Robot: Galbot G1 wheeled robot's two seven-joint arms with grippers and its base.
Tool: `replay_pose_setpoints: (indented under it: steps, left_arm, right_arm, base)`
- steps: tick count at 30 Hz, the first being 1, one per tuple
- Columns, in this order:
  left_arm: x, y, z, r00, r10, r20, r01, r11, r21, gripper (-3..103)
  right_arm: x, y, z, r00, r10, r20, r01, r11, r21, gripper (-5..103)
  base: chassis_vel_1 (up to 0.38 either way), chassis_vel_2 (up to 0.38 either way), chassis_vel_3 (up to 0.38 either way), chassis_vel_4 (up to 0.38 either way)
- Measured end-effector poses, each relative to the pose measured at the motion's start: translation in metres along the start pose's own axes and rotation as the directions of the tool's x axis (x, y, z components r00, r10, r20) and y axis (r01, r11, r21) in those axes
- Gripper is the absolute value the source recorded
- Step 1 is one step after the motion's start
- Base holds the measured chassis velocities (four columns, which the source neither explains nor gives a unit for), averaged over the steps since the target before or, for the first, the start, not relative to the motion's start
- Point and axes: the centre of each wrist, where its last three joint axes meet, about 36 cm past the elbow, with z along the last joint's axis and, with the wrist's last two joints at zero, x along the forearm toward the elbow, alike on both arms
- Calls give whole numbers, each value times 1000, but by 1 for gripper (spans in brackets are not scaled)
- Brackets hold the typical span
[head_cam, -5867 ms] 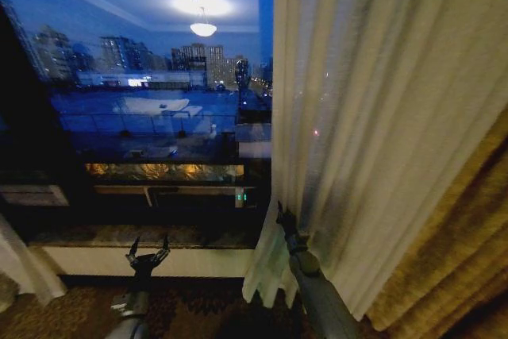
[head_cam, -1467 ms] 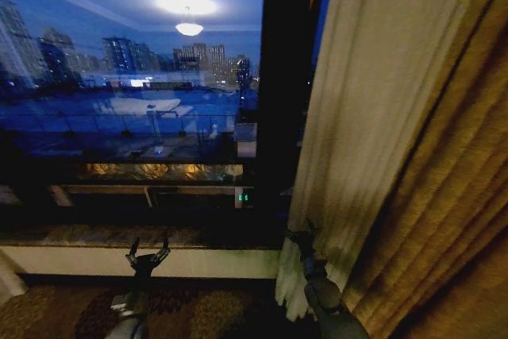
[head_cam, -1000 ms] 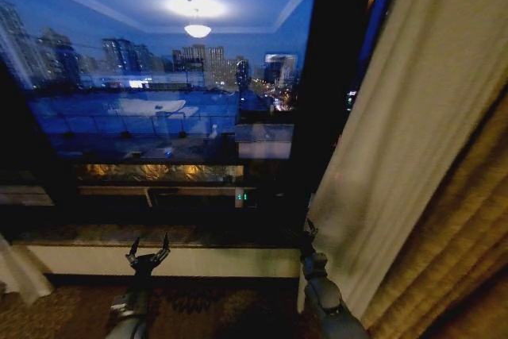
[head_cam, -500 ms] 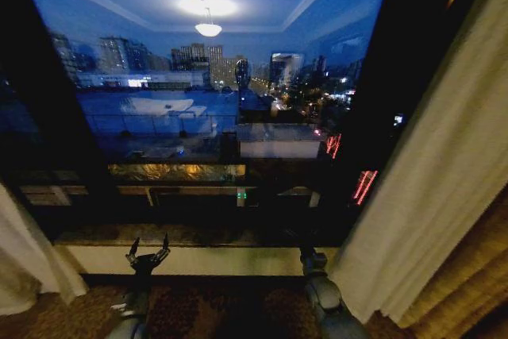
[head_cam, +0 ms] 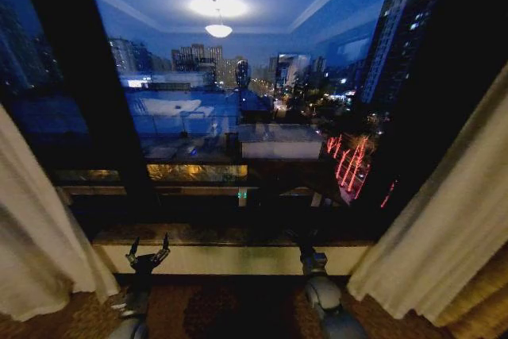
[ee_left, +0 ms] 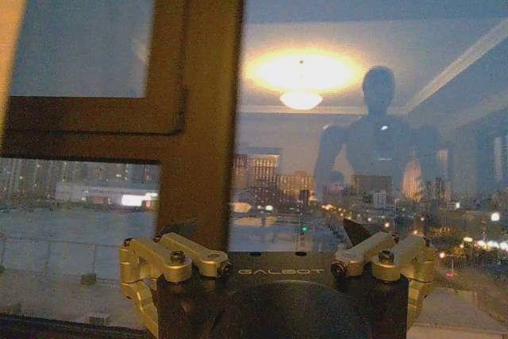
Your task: Open the curtains by pulling them apart, changing their state from closed to fully open.
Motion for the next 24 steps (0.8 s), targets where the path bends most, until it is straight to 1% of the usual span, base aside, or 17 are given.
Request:
replay_pose_setpoints:
  steps: [24]
  left_arm:
    - [0,0,0,1000,0,0,0,1000,0,100]
  right_arm:
    - [0,0,0,1000,0,0,0,1000,0,100]
  base:
    - [345,353,-354,-351]
